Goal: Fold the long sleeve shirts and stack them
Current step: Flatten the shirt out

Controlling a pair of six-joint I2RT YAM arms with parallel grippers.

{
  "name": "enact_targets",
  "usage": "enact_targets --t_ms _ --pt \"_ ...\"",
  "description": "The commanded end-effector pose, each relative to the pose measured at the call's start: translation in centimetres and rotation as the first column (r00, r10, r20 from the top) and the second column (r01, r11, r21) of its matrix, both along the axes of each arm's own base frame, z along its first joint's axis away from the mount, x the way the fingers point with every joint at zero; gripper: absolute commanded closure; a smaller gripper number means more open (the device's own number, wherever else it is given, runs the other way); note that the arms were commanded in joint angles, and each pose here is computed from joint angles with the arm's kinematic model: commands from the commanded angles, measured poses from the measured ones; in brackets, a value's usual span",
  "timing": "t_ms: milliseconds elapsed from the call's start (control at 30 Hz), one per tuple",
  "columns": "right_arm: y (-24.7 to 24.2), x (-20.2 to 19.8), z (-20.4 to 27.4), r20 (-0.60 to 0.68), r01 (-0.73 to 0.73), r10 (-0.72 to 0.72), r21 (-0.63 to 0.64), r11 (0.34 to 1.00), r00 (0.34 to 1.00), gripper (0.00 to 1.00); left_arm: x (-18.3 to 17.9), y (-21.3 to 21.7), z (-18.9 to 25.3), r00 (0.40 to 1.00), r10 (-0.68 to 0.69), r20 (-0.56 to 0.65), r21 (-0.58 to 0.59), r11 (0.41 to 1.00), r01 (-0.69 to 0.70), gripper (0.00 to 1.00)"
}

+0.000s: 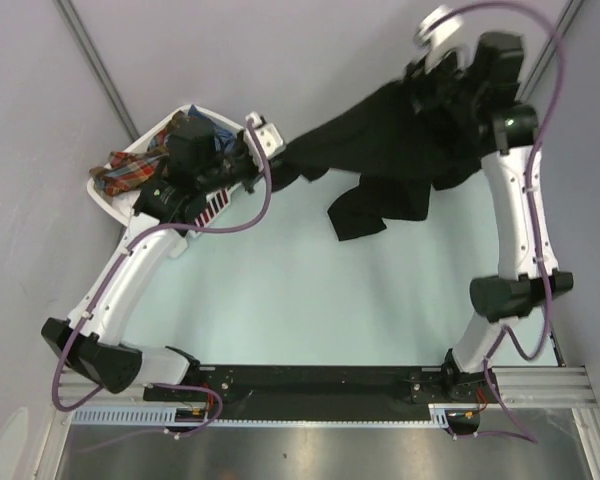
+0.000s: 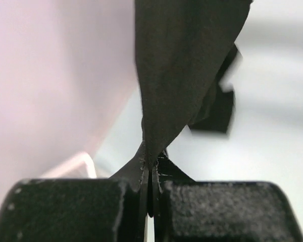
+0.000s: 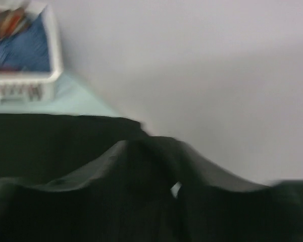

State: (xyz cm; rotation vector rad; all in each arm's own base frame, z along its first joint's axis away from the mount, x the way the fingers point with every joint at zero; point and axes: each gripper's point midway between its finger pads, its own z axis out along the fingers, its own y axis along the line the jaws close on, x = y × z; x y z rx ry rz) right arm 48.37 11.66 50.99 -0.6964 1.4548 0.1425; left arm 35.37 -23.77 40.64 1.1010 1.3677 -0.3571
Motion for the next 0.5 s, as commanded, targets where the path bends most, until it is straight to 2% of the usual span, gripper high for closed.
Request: enact_targets --t_ms 0,33,67,100,133,233,400,467 --pt "1.9 -8.9 -13.7 -0.327 -0.115 0.025 -0.259 0.959 0.945 0.37 -3.2 4.3 -8.0 0.987 0.049 -0.153 0.193 0.981 -0.019 1.00" --pt "0.6 -9.4 -16.4 -0.363 -0.095 -0.016 -0.285 0.954 0.932 0.27 -4.1 5.1 -10.2 0.974 0.048 -0.220 0.217 0.976 0.001 1.00" --pt "-0.7 -10.0 -18.6 -0.399 -0.083 -0.046 -0.301 0.950 0.916 0.24 -4.6 5.8 -11.0 0.967 0.042 -0.253 0.221 0.975 0.016 1.00" --pt "-1.5 -11.2 -22.9 -0.484 -0.116 -0.051 -0.309 0.944 0.874 0.24 -4.5 7.3 -11.7 0.956 0.074 -0.284 0.232 0.973 -0.006 1.00" --pt "-3.7 -11.6 -22.7 -0.470 -0.056 -0.097 -0.300 0.952 0.877 0.20 -5.1 8.1 -12.5 0.942 0.087 -0.325 0.247 0.969 -0.005 1.00" --pt "-5.9 -12.6 -24.6 -0.523 -0.017 -0.112 -0.236 0.972 0.845 0.19 -6.3 8.9 -13.0 0.930 0.088 -0.357 0.265 0.964 0.011 1.00" --pt "-3.5 -14.0 -26.7 -0.586 -0.079 -0.008 -0.122 0.989 0.810 0.25 -6.8 8.5 -11.8 0.918 0.082 -0.387 0.241 0.970 0.015 1.00" --pt "-1.7 -14.6 -28.3 -0.595 -0.115 0.020 -0.122 0.986 0.803 0.27 -6.9 8.4 -11.1 0.922 0.078 -0.379 0.233 0.972 0.014 1.00"
